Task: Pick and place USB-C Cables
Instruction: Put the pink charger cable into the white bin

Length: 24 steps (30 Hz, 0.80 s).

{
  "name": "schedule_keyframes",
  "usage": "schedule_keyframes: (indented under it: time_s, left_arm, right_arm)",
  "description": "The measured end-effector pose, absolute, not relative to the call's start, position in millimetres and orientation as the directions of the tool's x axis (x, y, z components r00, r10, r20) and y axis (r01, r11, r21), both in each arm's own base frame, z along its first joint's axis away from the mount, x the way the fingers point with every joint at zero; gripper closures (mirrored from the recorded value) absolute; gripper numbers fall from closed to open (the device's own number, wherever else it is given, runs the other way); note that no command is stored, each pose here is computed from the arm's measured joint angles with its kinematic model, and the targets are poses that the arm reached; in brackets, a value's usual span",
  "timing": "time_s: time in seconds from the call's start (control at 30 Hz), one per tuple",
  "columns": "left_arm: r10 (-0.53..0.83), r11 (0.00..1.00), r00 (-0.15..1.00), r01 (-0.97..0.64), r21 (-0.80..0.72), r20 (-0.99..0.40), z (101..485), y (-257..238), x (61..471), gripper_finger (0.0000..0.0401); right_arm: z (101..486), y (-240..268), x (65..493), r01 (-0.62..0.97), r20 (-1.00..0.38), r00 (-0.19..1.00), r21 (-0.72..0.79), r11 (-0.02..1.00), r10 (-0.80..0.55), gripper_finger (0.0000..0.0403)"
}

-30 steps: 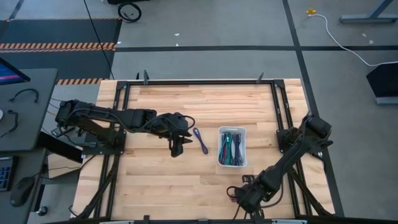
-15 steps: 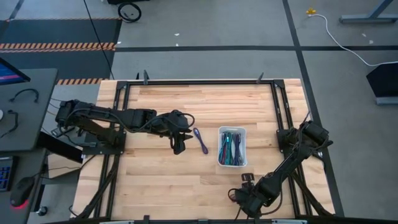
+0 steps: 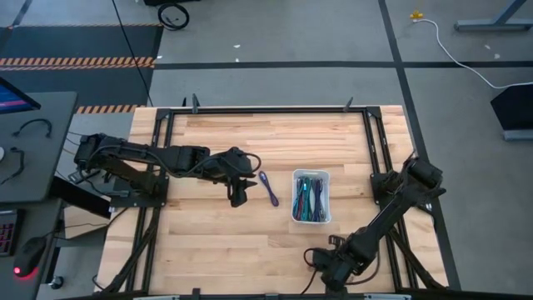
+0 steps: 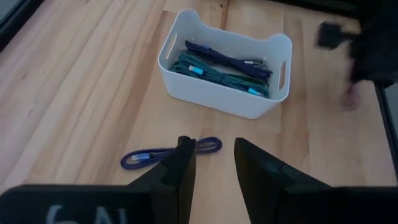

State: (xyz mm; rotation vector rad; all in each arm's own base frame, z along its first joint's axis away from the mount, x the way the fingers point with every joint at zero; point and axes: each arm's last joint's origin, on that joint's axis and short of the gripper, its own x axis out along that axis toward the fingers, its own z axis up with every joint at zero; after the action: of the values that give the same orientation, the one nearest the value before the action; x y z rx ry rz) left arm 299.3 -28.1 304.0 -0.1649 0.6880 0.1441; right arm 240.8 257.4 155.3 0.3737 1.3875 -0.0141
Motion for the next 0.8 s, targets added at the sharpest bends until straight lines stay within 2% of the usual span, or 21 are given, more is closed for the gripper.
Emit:
schedule_keyframes:
  time_s: [0.1, 0.17, 0.27, 0.37, 0.47, 0.53, 0.63, 0.7, 0.8]
  left_arm:
    - [0.08, 0.981, 0.748, -0.174, -0.079, -0.659, 302.2, -27.9, 297.7, 0.0284]
    - [0.081, 0.984, 0.742, -0.167, -0.067, -0.666, 301.6, -27.7, 297.2, 0.0284]
    - [0.081, 0.989, 0.74, -0.144, -0.04, -0.668, 301.4, -27.8, 297.0, 0.0284]
    - [0.081, 0.992, 0.741, -0.122, -0.016, -0.667, 301.5, -27.7, 297.1, 0.0284]
    - [0.08, 0.995, 0.744, -0.103, 0.005, -0.663, 301.9, -27.7, 297.4, 0.0284]
    - [0.08, 0.996, 0.751, -0.09, 0.018, -0.656, 302.6, -27.8, 298.1, 0.0284]
    - [0.078, 0.996, 0.762, -0.085, 0.021, -0.643, 303.8, -28.0, 299.1, 0.0284]
    - [0.078, 0.996, 0.761, -0.084, 0.022, -0.644, 303.8, -28.0, 299.1, 0.0284]
    - [0.079, 0.996, 0.756, -0.084, 0.024, -0.65, 303.1, -27.9, 298.5, 0.0284]
  right_arm:
    - [188.6, 260.9, 247.9, 0.271, -0.917, 0.272, 0.363, 0.892, 0.291, 0.0378]
    - [206.4, 258.7, 252.5, 0.313, -0.898, 0.312, 0.406, 0.859, 0.311, 0.0386]
    - [242.5, 248.1, 261.5, 0.4, -0.841, 0.438, 0.498, 0.769, 0.316, 0.0386]
    - [267.4, 225.4, 268.2, 0.527, -0.799, 0.568, 0.538, 0.658, 0.197, 0.0386]
    - [280.7, 192.0, 271.8, 0.67, -0.783, 0.622, 0.534, 0.516, 0.002, 0.0386]
    - [284.4, 166.8, 272.0, 0.766, -0.799, 0.589, 0.502, 0.401, -0.125, 0.0386]
    - [280.1, 133.0, 274.5, 0.877, -0.845, 0.471, 0.419, 0.234, -0.252, 0.0386]
    - [275.6, 116.1, 278.1, 0.917, -0.872, 0.397, 0.367, 0.156, -0.285, 0.0386]
    - [259.6, 99.3, 285.3, 0.962, -0.925, 0.271, 0.251, 0.11, -0.268, 0.0386]
